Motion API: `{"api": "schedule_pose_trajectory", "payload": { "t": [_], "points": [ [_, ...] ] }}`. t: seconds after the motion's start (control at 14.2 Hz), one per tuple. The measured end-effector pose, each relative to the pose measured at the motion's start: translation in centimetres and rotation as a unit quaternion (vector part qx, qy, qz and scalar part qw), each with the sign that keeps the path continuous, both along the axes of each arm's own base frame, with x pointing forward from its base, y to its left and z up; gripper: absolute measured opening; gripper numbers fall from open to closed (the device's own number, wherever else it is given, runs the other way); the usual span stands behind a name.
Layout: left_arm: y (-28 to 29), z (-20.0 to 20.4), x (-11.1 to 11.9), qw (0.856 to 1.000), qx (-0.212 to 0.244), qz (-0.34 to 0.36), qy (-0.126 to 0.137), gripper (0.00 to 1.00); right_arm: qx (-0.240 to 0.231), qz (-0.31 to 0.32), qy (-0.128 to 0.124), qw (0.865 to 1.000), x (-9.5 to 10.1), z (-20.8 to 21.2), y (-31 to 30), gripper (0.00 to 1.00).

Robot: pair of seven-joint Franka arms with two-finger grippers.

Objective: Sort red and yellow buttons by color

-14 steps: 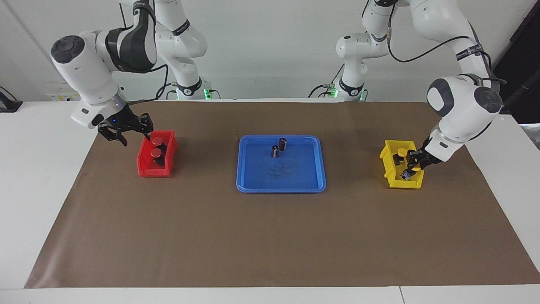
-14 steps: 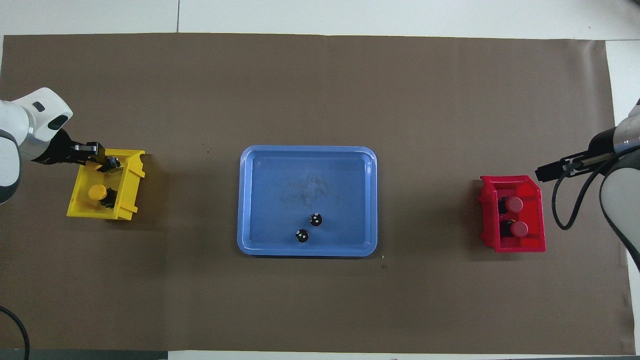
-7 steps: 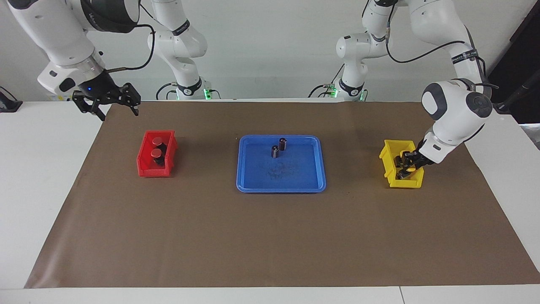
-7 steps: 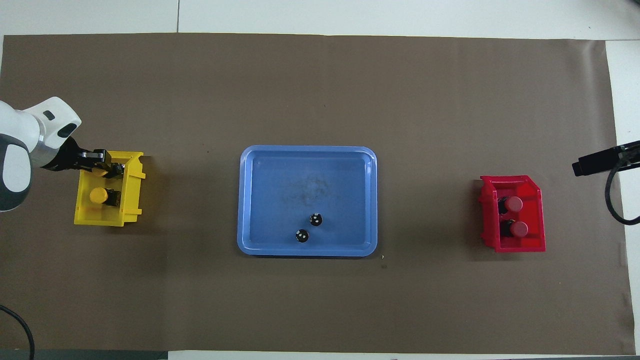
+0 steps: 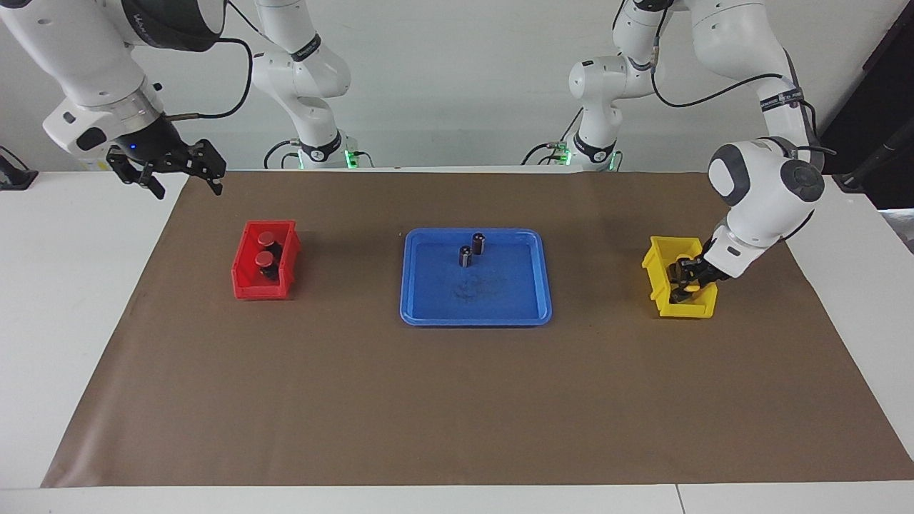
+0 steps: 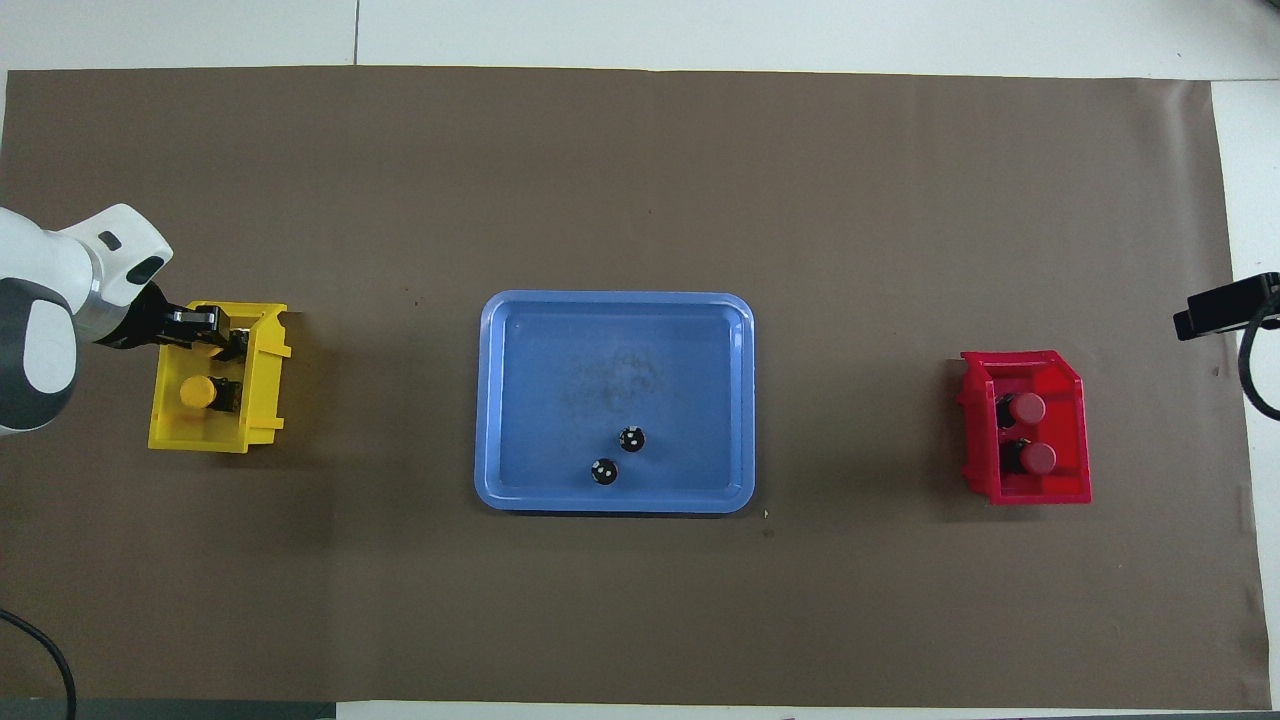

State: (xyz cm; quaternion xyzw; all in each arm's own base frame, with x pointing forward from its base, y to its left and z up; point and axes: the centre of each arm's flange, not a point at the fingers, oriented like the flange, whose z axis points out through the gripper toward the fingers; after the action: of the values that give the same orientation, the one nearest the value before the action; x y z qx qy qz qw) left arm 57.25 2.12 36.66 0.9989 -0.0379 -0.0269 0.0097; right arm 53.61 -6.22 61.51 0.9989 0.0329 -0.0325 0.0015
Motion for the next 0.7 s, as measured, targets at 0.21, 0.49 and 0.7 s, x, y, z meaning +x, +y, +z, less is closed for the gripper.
{"api": "schedule_pose_trajectory", "payload": {
  "t": [0.21,0.49,0.7],
  "points": [
    [0.0,0.0,0.0,1.000,0.000,0.000,-0.001,0.45,-0.002,-0.001,-0.002,1.000,0.0,0.1,0.1,1.00],
    [0.0,0.4,0.3,1.000,0.000,-0.001,-0.006,0.60,-0.002,-0.004,0.000,1.000,0.0,0.0,-0.2,1.00],
    [0.0,1.7,0.8,1.000,0.000,-0.001,-0.014,0.67,-0.002,-0.003,0.001,1.000,0.0,-0.1,-0.1,1.00]
  ]
}}
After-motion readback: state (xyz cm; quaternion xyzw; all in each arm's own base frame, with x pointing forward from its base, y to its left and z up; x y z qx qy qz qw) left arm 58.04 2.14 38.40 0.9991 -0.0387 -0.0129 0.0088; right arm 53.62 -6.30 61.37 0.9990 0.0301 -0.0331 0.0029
